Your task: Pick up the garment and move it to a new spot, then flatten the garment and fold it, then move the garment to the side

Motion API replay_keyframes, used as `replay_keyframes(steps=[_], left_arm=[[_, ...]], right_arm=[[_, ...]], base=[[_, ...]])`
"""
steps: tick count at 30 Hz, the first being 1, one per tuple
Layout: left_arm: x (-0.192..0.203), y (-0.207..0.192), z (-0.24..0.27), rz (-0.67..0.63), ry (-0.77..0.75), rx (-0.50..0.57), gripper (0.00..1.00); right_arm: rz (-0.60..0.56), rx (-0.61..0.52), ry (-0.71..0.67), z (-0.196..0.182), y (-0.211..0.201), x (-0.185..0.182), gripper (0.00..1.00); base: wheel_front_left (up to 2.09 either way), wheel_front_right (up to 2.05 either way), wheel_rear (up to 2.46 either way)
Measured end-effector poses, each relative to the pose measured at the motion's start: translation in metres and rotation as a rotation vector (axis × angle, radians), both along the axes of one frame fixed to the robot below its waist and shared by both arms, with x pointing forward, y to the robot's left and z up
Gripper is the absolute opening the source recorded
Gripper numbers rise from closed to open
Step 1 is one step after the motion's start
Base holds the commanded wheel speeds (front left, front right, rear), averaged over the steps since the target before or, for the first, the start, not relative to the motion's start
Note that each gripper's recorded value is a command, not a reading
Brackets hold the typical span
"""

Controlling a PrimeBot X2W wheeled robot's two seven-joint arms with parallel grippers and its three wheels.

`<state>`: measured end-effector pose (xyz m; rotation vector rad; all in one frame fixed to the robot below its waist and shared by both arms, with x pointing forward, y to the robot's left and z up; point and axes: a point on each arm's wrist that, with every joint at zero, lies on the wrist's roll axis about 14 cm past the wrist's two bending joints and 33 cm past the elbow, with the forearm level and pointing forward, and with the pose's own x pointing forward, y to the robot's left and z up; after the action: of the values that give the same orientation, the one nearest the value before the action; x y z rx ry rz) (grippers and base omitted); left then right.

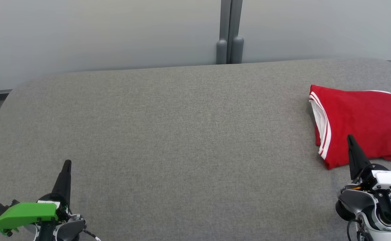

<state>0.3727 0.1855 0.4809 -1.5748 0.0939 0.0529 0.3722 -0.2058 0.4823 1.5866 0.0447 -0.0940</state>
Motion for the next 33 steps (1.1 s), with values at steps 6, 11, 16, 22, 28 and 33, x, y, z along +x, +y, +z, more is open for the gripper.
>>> replay_keyframes(steps=[6,11,16,22,28,33], left_arm=[[0.0,-0.0001,0.0001,-0.001,0.0,0.0,0.0],[0.0001,0.0,0.0002,0.0,-0.001,0.0,0.0],[0.0001,0.0,0.0003,0.0,-0.001,0.0,0.0],[0.0001,0.0002,0.0004,0.0,-0.001,0.0,0.0],[0.0001,0.0002,0.0004,0.0,-0.001,-0.001,0.0],[0.0001,0.0003,0.0005,0.001,-0.002,-0.001,0.0]], right_arm=[[0.0,0.0,0.0,0.0,-0.0001,0.0,0.0],[-0.001,0.0,0.0,0.0,-0.0002,0.0,0.0],[-0.001,0.0,0.0,0.0001,-0.0004,0.0,0.0],[-0.001,0.0,0.0,0.0001,-0.0004,0.0,0.0],[-0.001,0.0,-0.001,0.0001,-0.0005,0.0,0.0],[-0.001,0.001,-0.001,0.0001,-0.0005,0.0,0.0]], base=[[0.0,0.0,0.0],[0.0,0.0,0.0],[0.0,0.0,0.0],[0.0,0.0,0.0],[0.0,0.0,0.0],[0.0,0.0,0.0]])
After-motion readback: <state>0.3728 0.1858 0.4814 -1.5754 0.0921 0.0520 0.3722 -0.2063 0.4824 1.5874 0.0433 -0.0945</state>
